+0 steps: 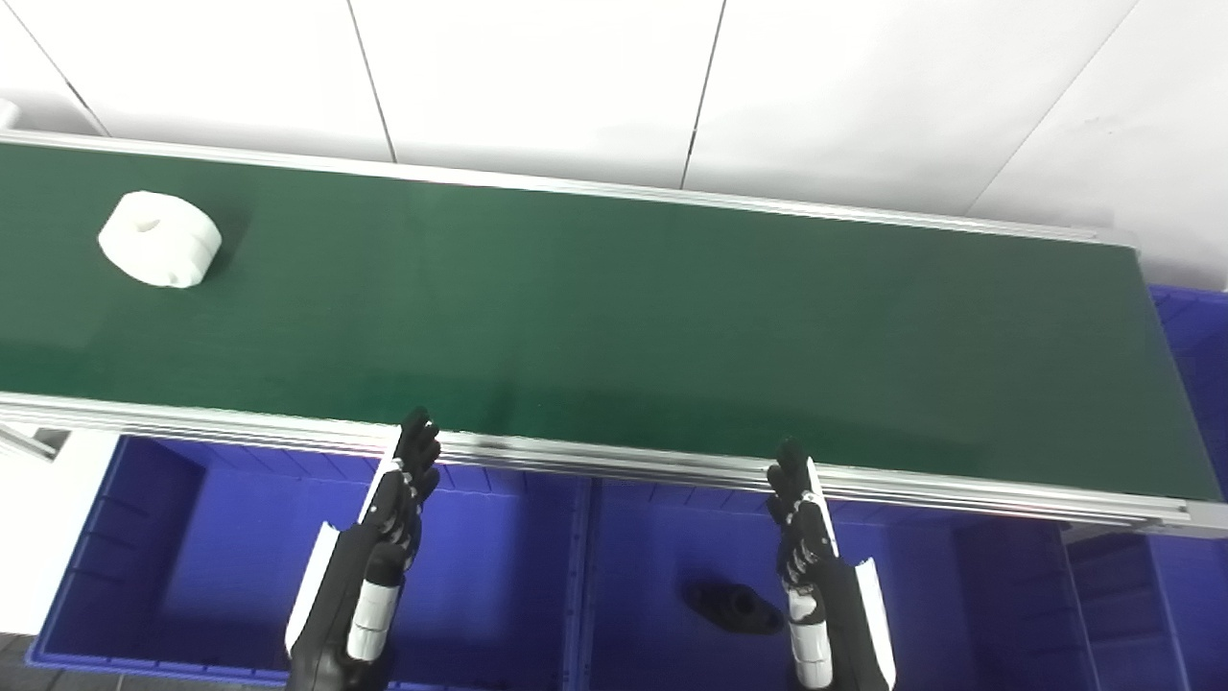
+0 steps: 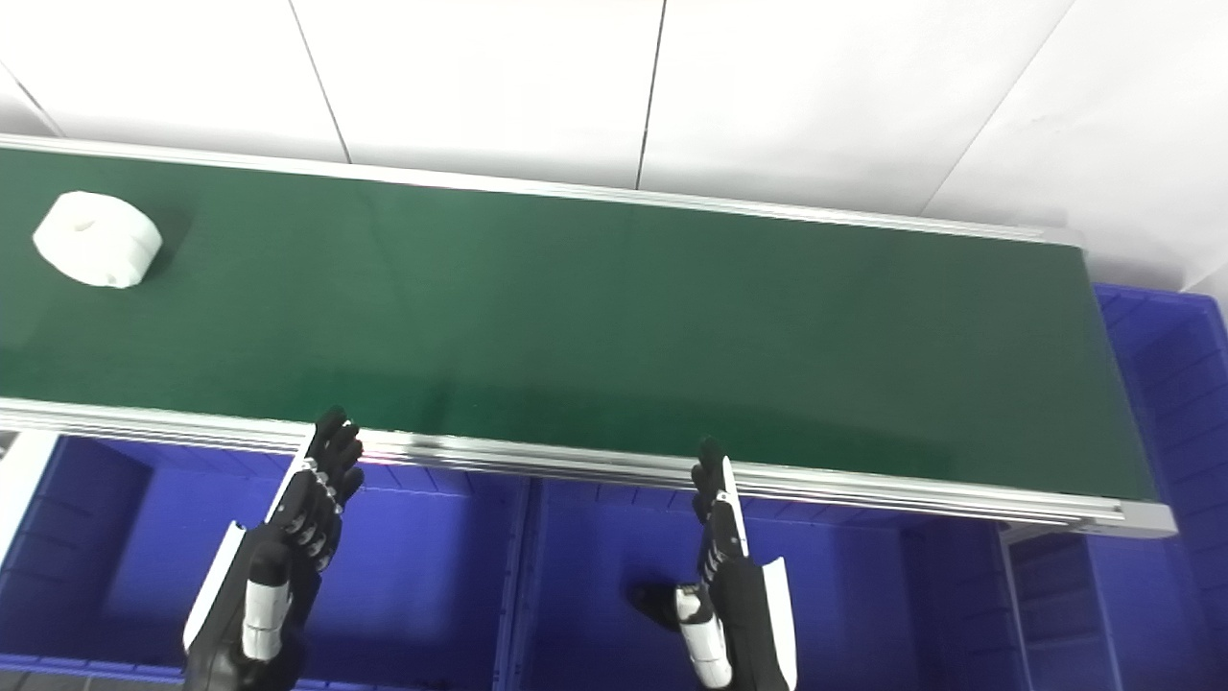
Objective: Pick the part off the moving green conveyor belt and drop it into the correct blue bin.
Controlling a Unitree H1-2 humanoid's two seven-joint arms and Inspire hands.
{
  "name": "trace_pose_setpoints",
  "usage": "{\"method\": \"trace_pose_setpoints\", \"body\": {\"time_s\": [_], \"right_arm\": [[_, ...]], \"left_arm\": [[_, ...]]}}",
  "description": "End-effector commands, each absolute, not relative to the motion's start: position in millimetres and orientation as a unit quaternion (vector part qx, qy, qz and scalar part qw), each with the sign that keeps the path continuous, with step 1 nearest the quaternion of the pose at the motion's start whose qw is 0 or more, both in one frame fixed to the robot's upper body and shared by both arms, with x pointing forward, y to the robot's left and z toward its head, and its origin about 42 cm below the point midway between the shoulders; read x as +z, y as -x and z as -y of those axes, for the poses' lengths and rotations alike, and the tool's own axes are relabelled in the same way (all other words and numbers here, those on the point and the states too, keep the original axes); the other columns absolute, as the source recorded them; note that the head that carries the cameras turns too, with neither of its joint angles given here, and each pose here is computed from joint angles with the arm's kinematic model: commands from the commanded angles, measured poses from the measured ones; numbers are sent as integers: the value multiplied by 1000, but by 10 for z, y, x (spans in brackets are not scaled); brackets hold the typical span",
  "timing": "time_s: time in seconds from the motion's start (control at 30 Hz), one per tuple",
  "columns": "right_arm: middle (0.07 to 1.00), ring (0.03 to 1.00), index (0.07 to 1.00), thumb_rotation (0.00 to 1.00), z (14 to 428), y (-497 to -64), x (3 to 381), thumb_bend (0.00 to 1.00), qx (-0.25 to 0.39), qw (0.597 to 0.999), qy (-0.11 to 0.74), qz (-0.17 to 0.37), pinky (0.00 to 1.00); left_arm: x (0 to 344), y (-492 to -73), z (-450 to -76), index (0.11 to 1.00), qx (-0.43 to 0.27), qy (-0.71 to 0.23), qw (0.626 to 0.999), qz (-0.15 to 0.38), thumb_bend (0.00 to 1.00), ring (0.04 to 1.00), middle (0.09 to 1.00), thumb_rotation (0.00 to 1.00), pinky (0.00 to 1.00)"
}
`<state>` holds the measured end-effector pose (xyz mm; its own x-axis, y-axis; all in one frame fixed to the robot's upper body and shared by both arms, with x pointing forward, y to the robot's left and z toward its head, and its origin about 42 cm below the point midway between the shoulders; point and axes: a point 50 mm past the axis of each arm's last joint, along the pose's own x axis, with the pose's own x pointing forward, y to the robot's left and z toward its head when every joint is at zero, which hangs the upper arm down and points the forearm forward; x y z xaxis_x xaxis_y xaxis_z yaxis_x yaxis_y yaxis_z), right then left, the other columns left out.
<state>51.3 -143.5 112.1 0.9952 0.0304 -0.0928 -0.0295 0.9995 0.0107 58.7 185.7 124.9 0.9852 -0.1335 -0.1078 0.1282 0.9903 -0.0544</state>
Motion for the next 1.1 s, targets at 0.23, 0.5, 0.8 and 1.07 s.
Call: {"method": "trace_pose_setpoints", "body": {"time_s": [0.23,0.5,0.8,1.07], "right_arm": [[1000,995,1000,1000,1122,-609,1274,933,11,998,-61,-20,1000],[1000,1000,1000,1000,1223,-536,1161,932,12,998,-52,-25,1000],[1000,1000,1000,1000,1413,-487,945,910,10,998,-56,-29,1000],[1000,1000,1000,1000,1502,-500,844,908,15,998,-53,-26,1000]], "left_arm": [[1338,-575,-1845,1000,-71,27,997,-30,746,1000,1000,1000,1000],[1256,-527,-1746,1000,-69,25,997,-40,762,1000,1000,1000,1000],[1060,-547,-1520,1000,-60,27,997,-32,856,1000,1000,952,1000],[1063,-612,-1477,1000,-72,-6,996,61,808,1000,1000,920,961]]}}
